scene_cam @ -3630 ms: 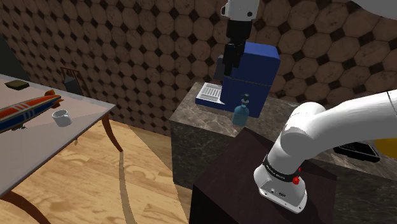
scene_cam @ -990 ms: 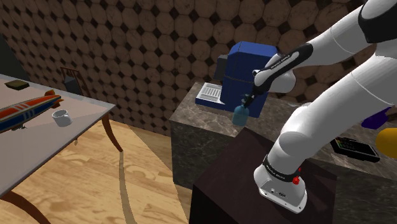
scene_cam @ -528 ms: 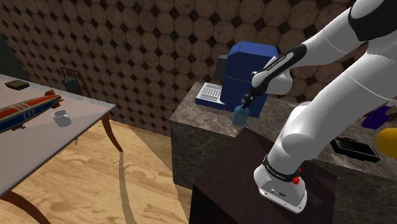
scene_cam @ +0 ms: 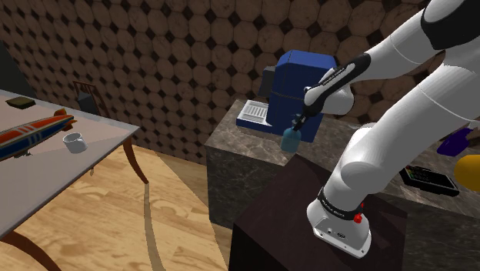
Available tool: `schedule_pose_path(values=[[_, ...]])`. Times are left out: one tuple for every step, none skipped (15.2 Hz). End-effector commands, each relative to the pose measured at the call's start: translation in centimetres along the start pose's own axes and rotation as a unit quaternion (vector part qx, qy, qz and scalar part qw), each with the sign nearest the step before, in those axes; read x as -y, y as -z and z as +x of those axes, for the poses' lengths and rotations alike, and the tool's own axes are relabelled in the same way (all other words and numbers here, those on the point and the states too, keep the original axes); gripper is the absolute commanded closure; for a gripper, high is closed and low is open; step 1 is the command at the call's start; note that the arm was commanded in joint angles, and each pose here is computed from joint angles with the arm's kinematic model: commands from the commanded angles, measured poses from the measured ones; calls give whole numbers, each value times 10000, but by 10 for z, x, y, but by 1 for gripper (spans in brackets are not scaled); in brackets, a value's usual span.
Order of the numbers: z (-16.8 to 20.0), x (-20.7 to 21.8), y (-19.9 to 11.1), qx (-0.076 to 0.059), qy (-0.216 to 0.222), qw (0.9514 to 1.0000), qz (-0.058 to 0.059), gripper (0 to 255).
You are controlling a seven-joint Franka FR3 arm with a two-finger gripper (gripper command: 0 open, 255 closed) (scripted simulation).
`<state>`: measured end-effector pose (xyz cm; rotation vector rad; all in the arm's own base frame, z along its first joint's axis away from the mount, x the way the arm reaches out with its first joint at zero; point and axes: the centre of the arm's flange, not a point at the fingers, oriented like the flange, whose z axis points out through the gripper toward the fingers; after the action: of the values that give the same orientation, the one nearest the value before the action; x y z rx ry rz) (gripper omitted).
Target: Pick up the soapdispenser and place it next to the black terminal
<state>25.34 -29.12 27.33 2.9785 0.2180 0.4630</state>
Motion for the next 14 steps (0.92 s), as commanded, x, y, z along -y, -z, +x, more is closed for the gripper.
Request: schedule_pose_path(values=[[0,0,0,1,1,10000,1,255],[0,0,0,1,1,10000,1,255],[0,0,0,1,1,10000,1,255],[0,0,0,1,1,10000,1,255],[2,-1,5,1,1,10000,1,255],[3,-1,10,1,1,10000,1,255],[5,-2,15,1,1,10000,1,255],[6,-3,20,1,1,10000,1,255],[8,-4,25,1,1,10000,1,255],[9,-4,30,1,1,10000,1,255],[11,-5,35,1,1,10000,1,255],[12,-6,40,1,1,10000,1,255],[14,-7,45,1,1,10000,1,255],[15,-7,50,1,1,10000,1,255]])
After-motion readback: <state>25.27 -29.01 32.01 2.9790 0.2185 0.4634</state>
